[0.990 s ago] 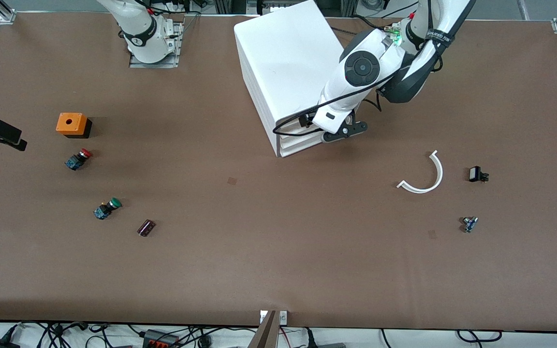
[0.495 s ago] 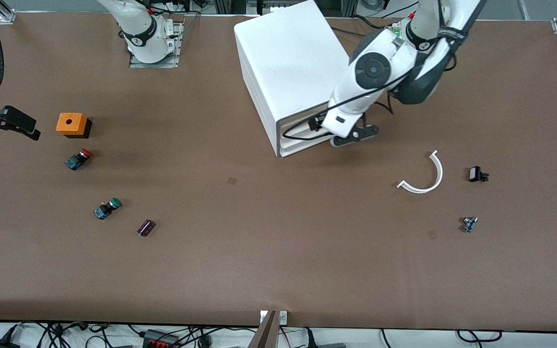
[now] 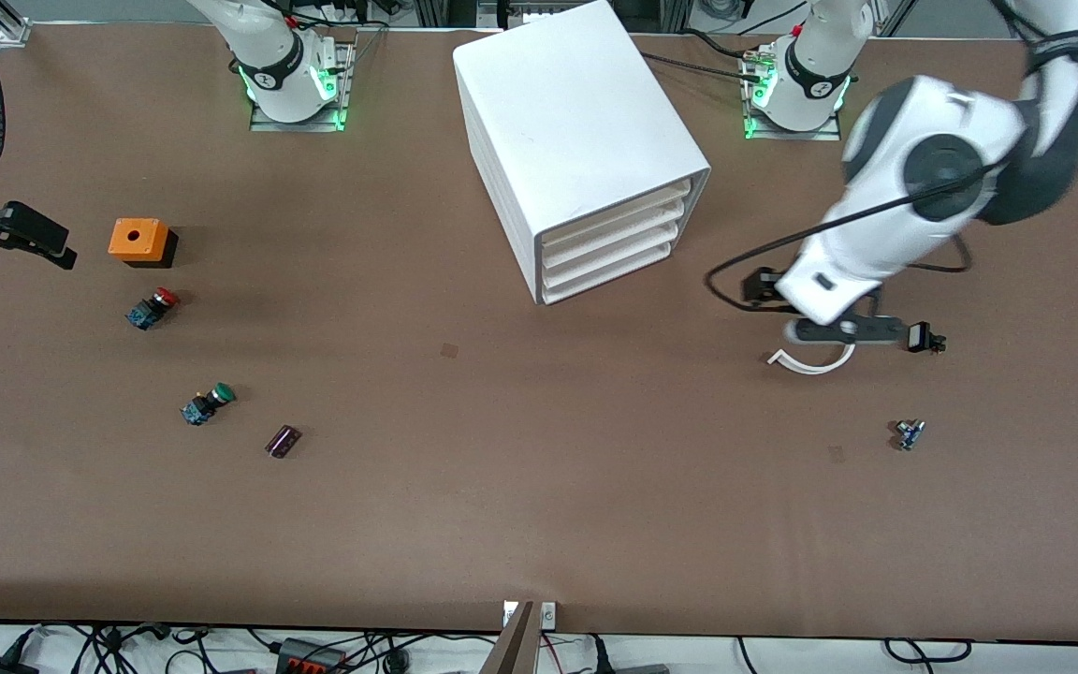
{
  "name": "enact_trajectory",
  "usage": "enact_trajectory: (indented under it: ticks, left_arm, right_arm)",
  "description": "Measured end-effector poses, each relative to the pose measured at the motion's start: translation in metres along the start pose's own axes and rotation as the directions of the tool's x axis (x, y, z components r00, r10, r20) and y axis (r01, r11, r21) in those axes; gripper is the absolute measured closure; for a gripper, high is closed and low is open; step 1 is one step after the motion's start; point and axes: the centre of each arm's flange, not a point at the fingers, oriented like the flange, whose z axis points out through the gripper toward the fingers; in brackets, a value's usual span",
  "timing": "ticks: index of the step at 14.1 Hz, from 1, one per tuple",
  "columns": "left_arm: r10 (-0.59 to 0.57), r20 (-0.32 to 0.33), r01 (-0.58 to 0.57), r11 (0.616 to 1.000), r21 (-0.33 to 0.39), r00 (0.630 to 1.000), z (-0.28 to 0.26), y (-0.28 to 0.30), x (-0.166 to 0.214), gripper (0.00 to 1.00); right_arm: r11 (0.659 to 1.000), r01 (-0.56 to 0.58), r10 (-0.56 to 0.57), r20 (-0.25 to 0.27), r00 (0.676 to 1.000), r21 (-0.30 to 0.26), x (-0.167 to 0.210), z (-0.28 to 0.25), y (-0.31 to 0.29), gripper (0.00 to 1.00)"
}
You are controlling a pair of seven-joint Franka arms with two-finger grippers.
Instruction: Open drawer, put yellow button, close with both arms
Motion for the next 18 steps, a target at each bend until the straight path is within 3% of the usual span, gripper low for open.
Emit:
enact_trajectory:
  ticks: [4,8,11,15,18]
  left_arm:
    - [0.162,-0.007,-0.161,0.986,0.043,0.987,-0.064,-0.066,0.010,0.00]
    - [0.186,0.006,-0.186,0.981,0.055,0.983,-0.102,-0.082,0.004,0.00]
    - [0.148,-0.003,-0.148,0.988,-0.037,0.989,-0.105,-0.109,0.004,0.00]
    - [0.156,-0.157,-0.159,0.987,-0.008,0.975,-0.115,-0.121,-0.012,0.00]
    - [0.137,-0.204,-0.140,0.990,0.000,0.969,-0.112,-0.121,-0.035,0.00]
  right_arm:
    - [1.000,-0.003,0.003,0.011,1.000,-0.003,-0.002,0.000,0.002,0.00]
    - [1.000,-0.006,0.006,0.019,1.000,-0.004,-0.005,0.001,0.004,0.00]
    - [1.000,-0.006,0.006,0.029,1.000,-0.003,-0.006,0.006,0.004,0.00]
    - [1.000,-0.004,0.004,0.034,0.999,-0.003,-0.007,0.007,0.004,0.00]
    - [1.000,-0.004,0.004,0.035,0.999,-0.003,-0.007,0.007,0.004,0.00]
